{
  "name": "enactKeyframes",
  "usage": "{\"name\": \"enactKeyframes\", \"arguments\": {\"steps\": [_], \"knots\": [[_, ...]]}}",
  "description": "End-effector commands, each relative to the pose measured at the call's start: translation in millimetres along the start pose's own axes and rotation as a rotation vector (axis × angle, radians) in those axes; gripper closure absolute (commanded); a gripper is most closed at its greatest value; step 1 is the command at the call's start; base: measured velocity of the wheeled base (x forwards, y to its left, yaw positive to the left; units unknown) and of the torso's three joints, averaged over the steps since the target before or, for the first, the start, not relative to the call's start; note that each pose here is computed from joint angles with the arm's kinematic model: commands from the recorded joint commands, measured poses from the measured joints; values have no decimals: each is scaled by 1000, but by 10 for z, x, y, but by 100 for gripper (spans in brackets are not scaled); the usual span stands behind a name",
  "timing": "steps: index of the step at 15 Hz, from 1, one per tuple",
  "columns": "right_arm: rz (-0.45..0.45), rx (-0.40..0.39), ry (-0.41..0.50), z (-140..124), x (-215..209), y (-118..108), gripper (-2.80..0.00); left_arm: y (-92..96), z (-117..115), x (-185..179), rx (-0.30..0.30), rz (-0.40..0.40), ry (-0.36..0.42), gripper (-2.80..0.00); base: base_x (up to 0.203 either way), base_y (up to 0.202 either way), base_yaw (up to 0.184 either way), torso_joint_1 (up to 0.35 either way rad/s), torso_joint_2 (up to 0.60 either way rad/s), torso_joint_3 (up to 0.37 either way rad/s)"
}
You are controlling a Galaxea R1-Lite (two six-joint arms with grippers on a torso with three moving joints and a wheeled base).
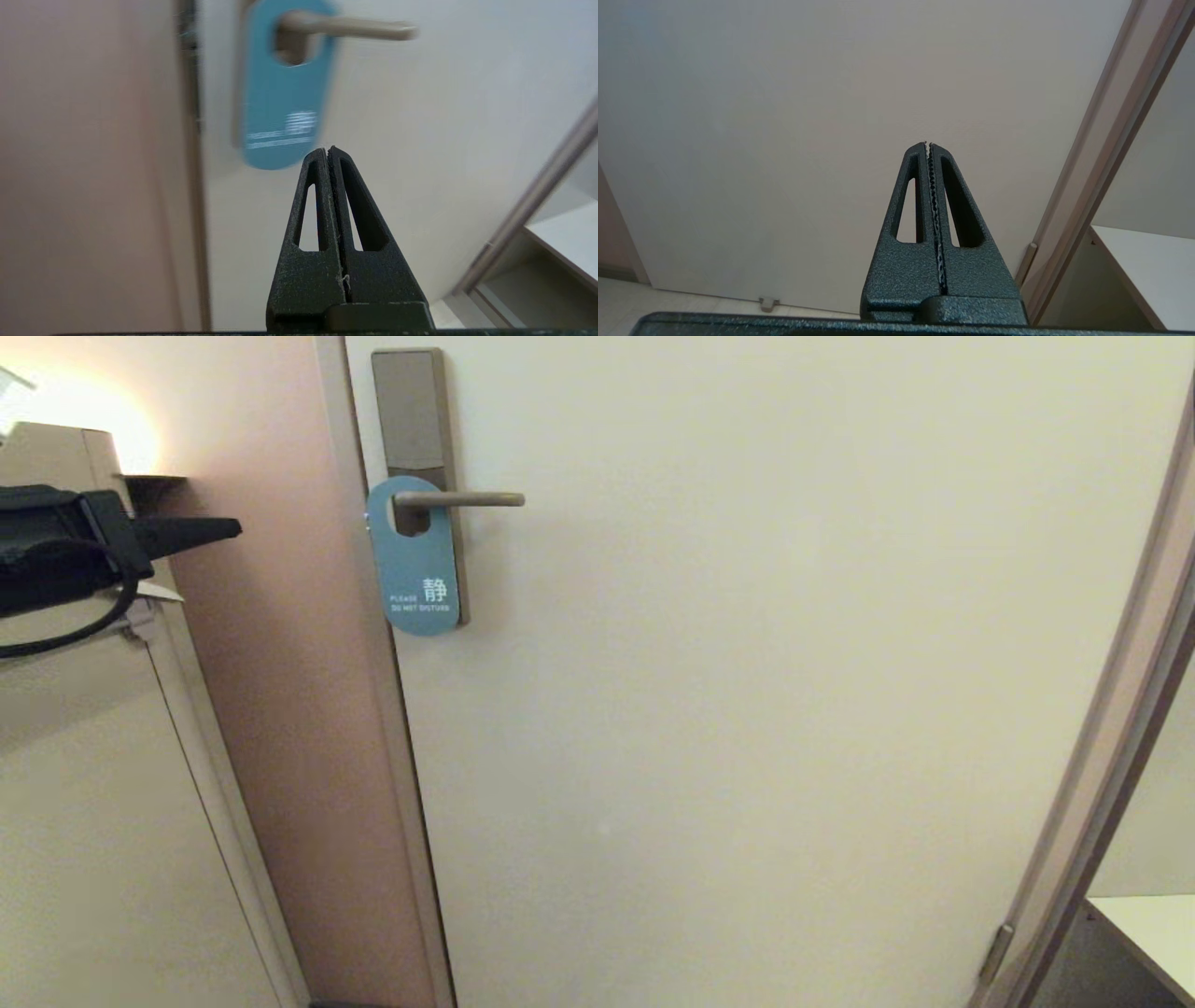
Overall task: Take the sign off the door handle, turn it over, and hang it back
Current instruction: Take down the sign
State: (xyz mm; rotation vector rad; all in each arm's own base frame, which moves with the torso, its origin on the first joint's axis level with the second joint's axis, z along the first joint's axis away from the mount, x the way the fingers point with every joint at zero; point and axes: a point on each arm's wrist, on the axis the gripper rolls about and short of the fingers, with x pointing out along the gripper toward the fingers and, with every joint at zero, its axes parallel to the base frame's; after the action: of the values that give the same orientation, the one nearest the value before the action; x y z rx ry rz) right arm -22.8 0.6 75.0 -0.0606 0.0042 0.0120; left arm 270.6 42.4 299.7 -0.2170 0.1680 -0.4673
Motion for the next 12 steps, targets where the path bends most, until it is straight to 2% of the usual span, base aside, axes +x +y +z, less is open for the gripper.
{"name": "enactKeyframes", "arguments": {"steps": [1,4,6,9,12], "knots": [[0,-1,0,0,0,0,0,265,-143,196,-45,8,47,0,0,0,0,0,0,0],[0,-1,0,0,0,0,0,507,-183,365,-54,-41,57,0,0,0,0,0,0,0],[0,-1,0,0,0,0,0,580,-206,447,-59,-62,65,0,0,0,0,0,0,0],[0,-1,0,0,0,0,0,677,-209,551,-62,-178,80,0,0,0,0,0,0,0],[0,-1,0,0,0,0,0,739,-210,693,-59,-208,84,0,0,0,0,0,0,0]]}}
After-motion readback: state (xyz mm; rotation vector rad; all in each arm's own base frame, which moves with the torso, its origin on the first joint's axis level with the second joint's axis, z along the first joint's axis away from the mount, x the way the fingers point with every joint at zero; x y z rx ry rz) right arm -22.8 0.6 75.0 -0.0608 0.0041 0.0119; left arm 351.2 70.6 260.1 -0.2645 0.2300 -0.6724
